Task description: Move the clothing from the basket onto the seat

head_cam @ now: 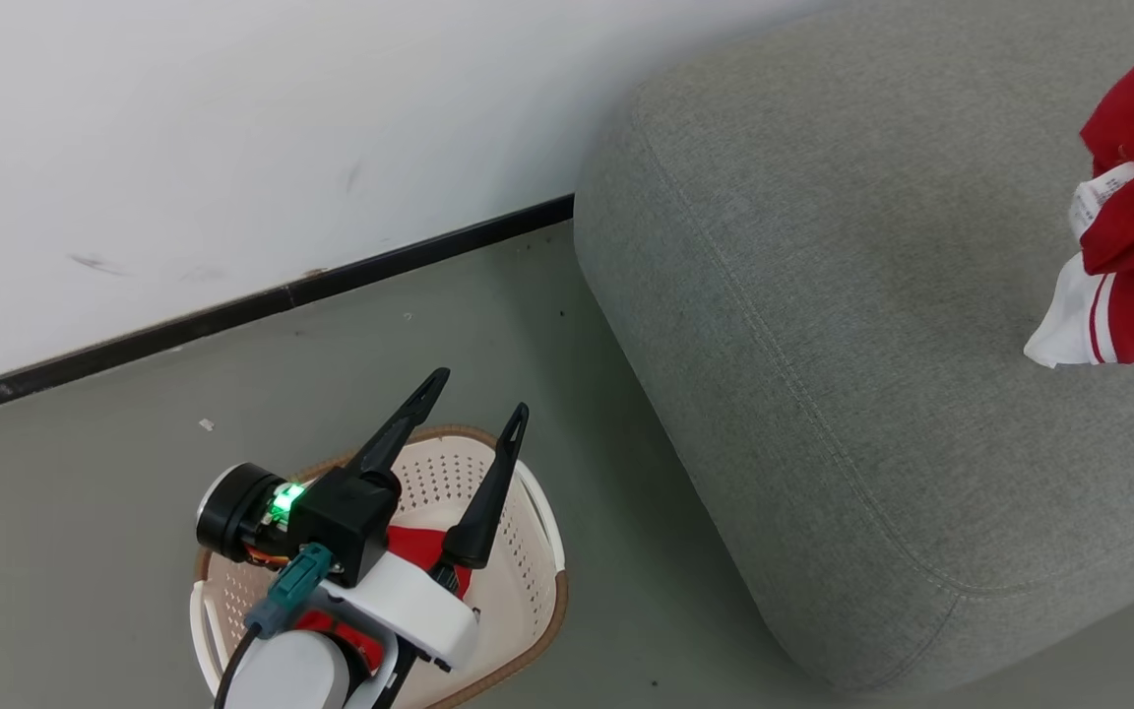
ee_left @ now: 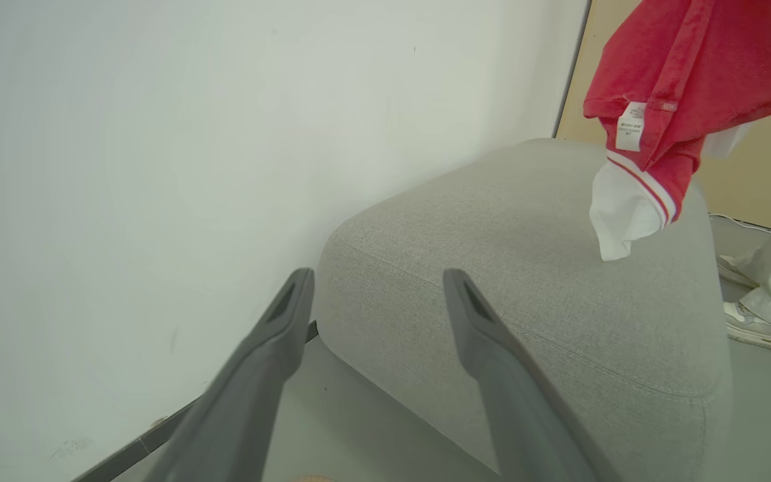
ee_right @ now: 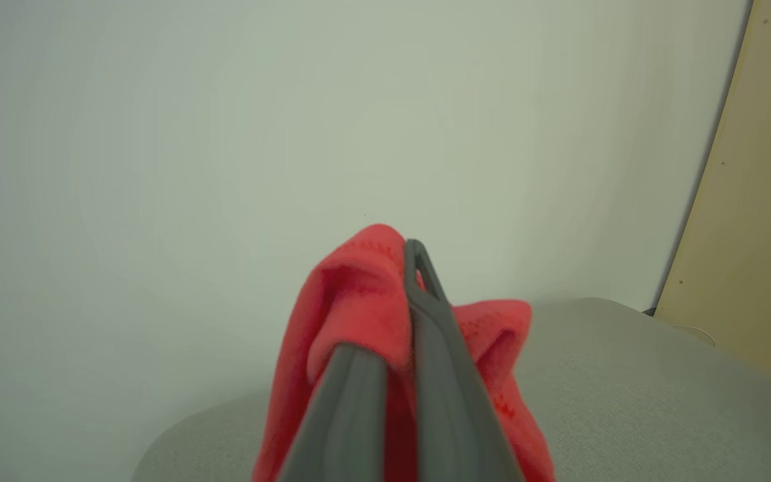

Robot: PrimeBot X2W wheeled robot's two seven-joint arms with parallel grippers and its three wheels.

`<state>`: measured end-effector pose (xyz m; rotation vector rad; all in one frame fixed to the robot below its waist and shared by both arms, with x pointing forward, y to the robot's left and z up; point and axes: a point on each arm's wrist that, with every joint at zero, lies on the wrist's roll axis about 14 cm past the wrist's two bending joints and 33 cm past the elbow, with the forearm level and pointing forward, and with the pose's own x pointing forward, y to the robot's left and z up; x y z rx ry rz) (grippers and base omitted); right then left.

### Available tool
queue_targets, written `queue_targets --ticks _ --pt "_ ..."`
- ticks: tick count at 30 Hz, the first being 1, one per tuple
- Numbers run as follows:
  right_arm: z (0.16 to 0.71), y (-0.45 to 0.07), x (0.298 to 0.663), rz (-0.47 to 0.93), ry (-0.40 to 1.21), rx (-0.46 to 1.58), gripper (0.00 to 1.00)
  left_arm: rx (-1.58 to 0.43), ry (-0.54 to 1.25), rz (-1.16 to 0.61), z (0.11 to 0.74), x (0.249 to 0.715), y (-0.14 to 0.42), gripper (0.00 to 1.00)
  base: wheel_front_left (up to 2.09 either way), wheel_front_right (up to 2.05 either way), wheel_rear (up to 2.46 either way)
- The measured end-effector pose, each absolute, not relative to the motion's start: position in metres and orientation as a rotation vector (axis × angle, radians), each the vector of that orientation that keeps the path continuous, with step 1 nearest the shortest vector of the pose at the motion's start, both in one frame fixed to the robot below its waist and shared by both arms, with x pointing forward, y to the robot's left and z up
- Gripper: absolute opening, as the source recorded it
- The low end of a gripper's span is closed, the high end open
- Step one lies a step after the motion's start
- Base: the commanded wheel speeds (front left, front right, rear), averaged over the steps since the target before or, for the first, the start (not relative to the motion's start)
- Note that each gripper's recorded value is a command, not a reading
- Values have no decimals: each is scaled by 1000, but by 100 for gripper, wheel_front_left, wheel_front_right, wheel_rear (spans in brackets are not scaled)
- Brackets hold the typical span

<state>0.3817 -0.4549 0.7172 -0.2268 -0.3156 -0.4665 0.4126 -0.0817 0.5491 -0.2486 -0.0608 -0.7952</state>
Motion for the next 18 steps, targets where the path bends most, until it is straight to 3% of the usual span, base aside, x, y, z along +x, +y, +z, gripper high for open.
queue_targets --ticks 8,18 --pt "717 -471 408 -510 -327 -234 0 -252 -42 -803 543 421 -79 100 0 0 0" --pt "605 -453 448 -484 -122 -140 0 -239 -15 -810 529 433 -75 100 0 0 0"
